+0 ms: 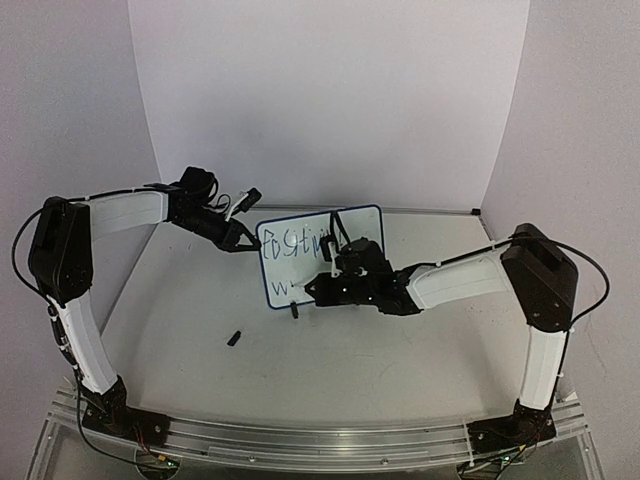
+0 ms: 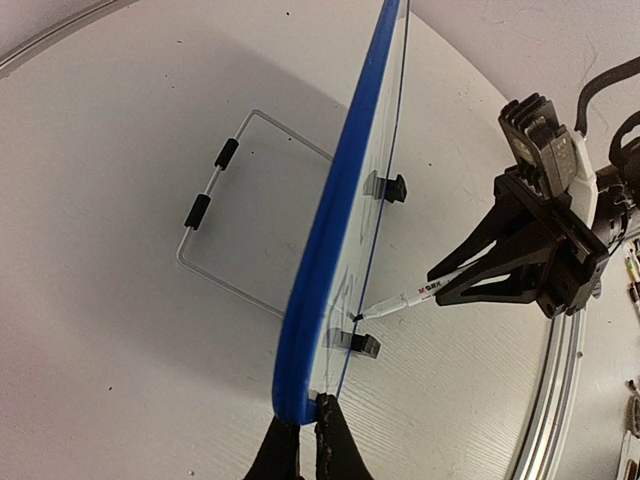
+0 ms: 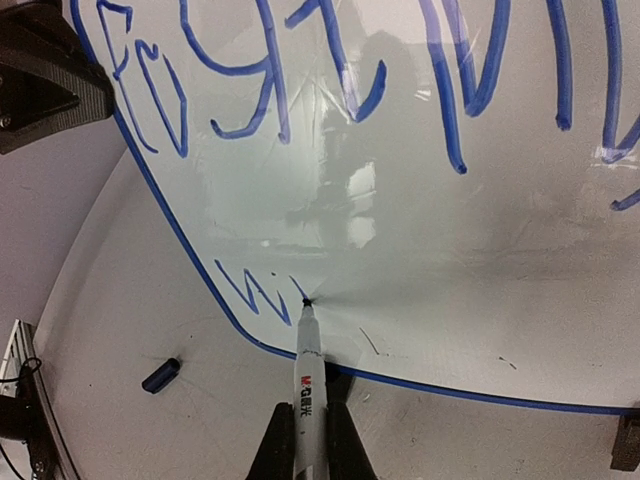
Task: Write a sentence on the whiteboard
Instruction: Write on the whiteboard with the whiteboard marker without the cap.
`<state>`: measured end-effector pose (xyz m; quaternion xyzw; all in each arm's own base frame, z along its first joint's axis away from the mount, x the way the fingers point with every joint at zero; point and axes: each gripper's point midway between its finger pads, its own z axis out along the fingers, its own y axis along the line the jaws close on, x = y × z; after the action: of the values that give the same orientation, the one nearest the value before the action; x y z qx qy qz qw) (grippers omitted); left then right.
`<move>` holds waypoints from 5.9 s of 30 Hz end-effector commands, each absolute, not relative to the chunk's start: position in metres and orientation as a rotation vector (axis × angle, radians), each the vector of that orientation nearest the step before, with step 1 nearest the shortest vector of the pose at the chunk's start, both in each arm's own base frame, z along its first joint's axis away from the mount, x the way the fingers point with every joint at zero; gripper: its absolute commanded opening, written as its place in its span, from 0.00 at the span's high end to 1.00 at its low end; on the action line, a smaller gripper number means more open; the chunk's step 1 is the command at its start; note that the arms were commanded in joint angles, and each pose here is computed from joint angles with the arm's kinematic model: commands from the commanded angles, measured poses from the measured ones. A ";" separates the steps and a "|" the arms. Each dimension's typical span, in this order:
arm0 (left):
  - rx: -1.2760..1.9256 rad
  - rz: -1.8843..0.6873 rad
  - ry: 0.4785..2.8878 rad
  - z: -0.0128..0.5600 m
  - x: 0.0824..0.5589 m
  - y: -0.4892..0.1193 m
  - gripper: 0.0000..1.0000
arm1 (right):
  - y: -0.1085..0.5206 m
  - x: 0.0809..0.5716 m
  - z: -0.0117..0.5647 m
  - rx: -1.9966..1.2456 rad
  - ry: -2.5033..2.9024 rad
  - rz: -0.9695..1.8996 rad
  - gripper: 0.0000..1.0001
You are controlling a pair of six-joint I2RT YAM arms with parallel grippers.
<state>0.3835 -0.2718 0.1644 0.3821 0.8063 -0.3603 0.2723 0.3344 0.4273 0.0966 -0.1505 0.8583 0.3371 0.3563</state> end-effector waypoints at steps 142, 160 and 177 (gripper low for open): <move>1.069 -0.887 2.118 0.184 0.384 -0.271 1.00 | 0.404 0.355 0.130 -0.273 2.115 0.755 1.00; 1.070 -0.888 2.120 0.183 0.385 -0.271 1.00 | 0.394 0.341 0.084 -0.245 2.228 0.752 1.00; 1.069 -0.889 2.120 0.183 0.385 -0.271 1.00 | 0.398 0.330 0.135 -0.290 2.119 0.888 1.00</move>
<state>0.3821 -0.2717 0.1655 0.3832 0.8081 -0.3549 0.2724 0.3264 0.3962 0.0857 -0.1174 0.8706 0.3109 0.3629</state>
